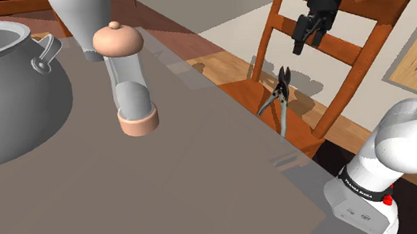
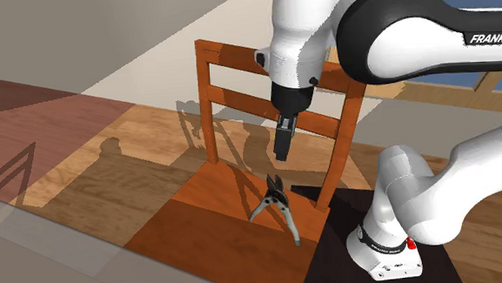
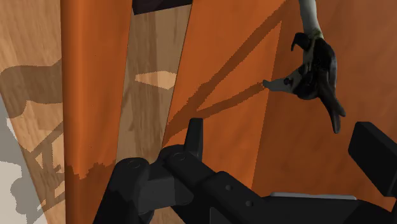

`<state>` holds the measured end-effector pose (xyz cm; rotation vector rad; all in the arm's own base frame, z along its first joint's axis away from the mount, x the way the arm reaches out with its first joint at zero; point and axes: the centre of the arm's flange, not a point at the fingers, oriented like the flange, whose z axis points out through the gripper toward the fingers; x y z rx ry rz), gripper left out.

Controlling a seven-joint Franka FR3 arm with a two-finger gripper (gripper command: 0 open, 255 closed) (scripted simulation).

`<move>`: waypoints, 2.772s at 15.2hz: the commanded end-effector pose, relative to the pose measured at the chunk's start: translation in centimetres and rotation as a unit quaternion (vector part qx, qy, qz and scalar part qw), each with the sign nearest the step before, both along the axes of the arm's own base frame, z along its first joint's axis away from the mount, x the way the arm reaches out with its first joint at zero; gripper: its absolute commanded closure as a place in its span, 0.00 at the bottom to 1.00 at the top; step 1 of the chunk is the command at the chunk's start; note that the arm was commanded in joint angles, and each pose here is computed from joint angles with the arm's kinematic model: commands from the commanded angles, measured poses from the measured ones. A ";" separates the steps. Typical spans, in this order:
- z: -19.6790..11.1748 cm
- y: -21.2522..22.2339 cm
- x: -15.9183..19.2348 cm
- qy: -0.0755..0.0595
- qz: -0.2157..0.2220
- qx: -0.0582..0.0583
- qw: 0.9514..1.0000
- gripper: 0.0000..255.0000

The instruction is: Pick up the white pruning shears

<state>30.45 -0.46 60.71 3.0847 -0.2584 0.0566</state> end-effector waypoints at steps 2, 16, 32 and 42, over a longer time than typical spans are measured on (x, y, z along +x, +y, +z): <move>-1.1 0.6 -0.6 -0.018 0.002 0.007 1.000 0.00; -11.2 4.1 -3.3 -0.117 0.014 0.048 0.992 0.00; -8.5 4.1 -3.3 -0.117 0.014 0.048 0.992 1.00; -3.3 4.1 -3.3 -0.117 0.014 0.048 0.992 1.00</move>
